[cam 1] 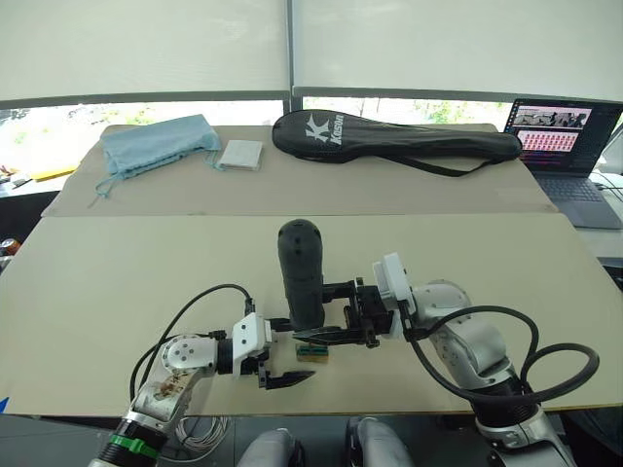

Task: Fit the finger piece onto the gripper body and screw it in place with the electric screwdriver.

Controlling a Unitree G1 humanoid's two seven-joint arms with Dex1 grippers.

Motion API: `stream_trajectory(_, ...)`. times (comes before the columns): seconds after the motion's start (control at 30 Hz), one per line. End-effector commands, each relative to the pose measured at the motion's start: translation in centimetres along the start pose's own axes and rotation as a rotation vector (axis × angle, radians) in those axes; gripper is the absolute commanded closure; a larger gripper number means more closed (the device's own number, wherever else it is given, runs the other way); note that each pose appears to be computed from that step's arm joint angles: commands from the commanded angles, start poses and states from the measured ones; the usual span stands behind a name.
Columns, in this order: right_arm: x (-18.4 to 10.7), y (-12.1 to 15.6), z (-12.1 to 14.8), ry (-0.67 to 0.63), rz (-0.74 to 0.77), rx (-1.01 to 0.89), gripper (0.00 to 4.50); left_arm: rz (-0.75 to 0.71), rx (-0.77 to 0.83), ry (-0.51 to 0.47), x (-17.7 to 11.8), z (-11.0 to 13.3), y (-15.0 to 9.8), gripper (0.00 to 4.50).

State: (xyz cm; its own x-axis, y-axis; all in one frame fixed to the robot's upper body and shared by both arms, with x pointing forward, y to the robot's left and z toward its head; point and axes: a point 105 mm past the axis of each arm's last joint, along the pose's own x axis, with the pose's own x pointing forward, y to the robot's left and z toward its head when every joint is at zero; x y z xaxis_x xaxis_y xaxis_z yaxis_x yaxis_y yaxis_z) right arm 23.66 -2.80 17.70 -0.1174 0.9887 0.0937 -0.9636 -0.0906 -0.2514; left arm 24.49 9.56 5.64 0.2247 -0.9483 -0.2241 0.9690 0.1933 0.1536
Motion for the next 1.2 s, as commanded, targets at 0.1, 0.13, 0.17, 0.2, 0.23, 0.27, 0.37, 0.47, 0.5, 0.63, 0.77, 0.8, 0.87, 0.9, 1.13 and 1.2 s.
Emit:
stream_trajectory(0.1,0.3,-0.1,2.4,-0.063,0.024,-0.066,2.57,-0.011,-0.059,0.028,-0.3,-1.2,-0.6,0.02)
stream_trajectory(0.13,0.4,-0.1,2.6,-0.067,0.026,-0.068,2.57,-0.009,-0.057,0.013,-0.4,-1.0,-0.5,0.02)
stream_trajectory(0.17,0.4,-0.1,2.7,-0.071,0.029,-0.069,2.57,-0.009,-0.058,-0.005,-0.6,-0.7,-0.6,0.02)
stream_trajectory(0.2,0.4,0.0,2.8,-0.073,0.032,-0.070,2.57,-0.010,-0.058,-0.021,-0.7,-0.4,-0.6,0.02)
stream_trajectory(0.23,0.4,0.0,2.9,-0.075,0.033,-0.071,2.57,-0.009,-0.056,-0.036,-0.8,-0.2,-0.6,0.02)
stream_trajectory(0.27,0.4,0.0,3.0,-0.076,0.034,-0.072,2.57,-0.006,-0.052,-0.048,-0.9,0.0,-0.6,0.02)
stream_trajectory(0.37,0.4,0.0,3.5,-0.082,0.039,-0.076,2.57,0.006,-0.040,-0.094,-1.3,0.9,-0.5,0.02)
stream_trajectory(0.47,0.4,0.1,3.9,-0.088,0.048,-0.079,2.57,0.023,-0.029,-0.131,-1.8,1.6,-0.3,0.02)
stream_trajectory(0.5,0.4,0.2,4.1,-0.090,0.050,-0.080,2.57,0.028,-0.027,-0.138,-1.9,1.8,-0.3,0.02)
stream_trajectory(0.63,0.5,0.3,4.9,-0.104,0.058,-0.087,2.57,0.049,-0.017,-0.164,-2.8,2.6,-0.2,0.02)
stream_trajectory(0.77,0.6,0.3,6.0,-0.122,0.064,-0.104,2.57,0.087,-0.010,-0.199,-4.2,3.9,0.0,0.02)
stream_trajectory(0.8,0.6,0.4,6.2,-0.125,0.065,-0.106,2.57,0.093,-0.009,-0.203,-4.5,4.2,0.0,0.02)
stream_trajectory(0.87,0.6,0.4,6.7,-0.129,0.067,-0.111,2.57,0.106,-0.005,-0.208,-5.0,4.7,0.1,0.02)
stream_trajectory(0.9,0.6,0.4,7.0,-0.133,0.067,-0.115,2.57,0.109,-0.006,-0.207,-5.4,4.9,0.1,0.02)
stream_trajectory(1.13,-0.1,0.4,8.9,-0.163,0.042,-0.132,2.57,0.134,-0.003,-0.207,-7.0,6.5,0.6,0.02)
stream_trajectory(1.2,-0.3,0.5,9.4,-0.165,0.042,-0.137,2.57,0.155,-0.008,-0.229,-7.4,6.9,0.7,0.02)
